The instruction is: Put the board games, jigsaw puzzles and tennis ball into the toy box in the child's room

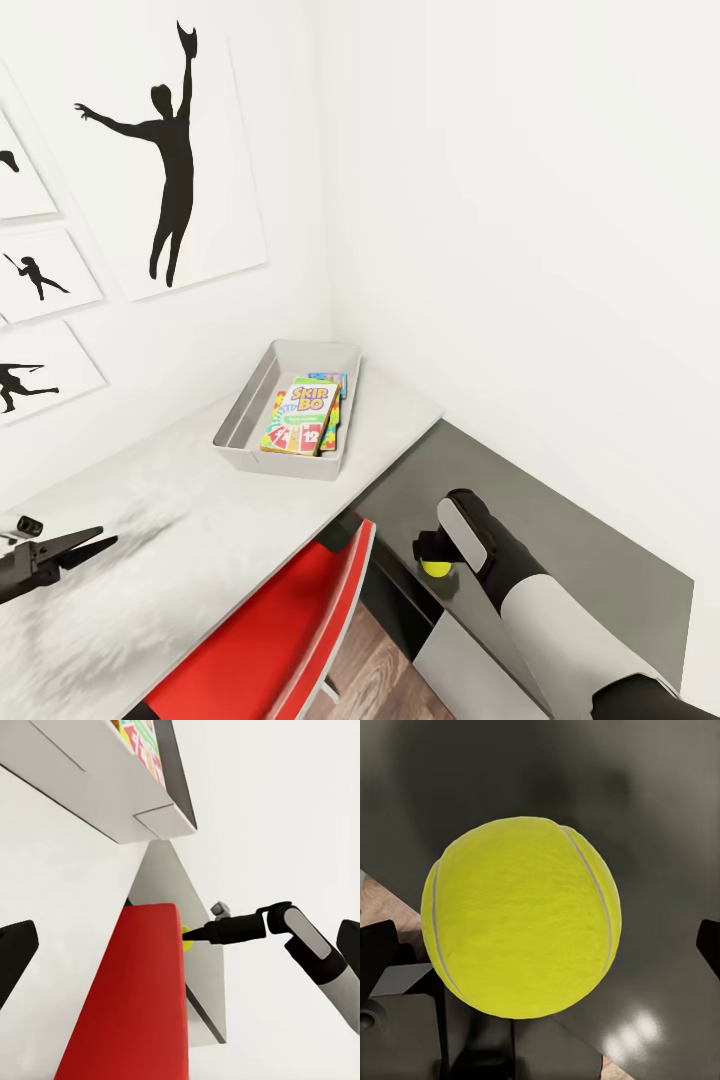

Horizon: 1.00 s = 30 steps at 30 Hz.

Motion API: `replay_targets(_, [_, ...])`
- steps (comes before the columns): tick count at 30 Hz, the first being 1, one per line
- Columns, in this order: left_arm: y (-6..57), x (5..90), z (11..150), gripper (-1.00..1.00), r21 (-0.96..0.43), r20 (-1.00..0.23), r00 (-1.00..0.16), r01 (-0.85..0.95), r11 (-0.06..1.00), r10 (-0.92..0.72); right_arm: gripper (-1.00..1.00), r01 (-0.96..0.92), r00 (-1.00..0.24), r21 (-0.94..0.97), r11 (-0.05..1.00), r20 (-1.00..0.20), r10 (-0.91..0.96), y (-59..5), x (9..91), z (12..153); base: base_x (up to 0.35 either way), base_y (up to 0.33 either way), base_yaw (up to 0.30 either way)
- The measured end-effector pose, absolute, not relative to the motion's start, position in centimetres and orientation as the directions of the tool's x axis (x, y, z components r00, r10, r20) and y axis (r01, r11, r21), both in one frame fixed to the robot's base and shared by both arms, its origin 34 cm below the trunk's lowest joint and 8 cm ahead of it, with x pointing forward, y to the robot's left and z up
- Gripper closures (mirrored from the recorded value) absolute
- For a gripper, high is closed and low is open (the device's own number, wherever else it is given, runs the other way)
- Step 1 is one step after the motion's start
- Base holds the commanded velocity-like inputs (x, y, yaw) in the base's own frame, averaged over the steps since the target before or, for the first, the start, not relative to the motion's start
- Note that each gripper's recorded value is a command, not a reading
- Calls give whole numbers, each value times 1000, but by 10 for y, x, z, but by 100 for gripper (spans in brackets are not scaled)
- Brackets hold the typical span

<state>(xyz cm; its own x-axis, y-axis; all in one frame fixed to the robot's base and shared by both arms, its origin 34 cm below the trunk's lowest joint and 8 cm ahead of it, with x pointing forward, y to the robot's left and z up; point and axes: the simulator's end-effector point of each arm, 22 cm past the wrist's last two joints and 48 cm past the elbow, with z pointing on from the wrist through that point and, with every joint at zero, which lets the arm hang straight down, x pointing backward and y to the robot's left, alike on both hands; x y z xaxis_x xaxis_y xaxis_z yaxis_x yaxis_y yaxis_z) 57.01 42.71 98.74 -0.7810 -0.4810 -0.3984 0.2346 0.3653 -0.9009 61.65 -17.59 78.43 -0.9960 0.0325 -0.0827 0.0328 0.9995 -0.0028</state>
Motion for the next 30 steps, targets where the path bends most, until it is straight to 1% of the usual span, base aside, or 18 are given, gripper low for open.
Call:
replay_targets(29, [427,570,987,-100,-901,-399,-781,235,365,-480,-100,32,-996,-4,999,-83,32,-176,617,784,0,0,0])
replay_targets(30, [427,570,987,-100,-901,-399,-781,235,365,-480,100,32,-996,-4,999,-83,32,-176,617,784,0,0,0])
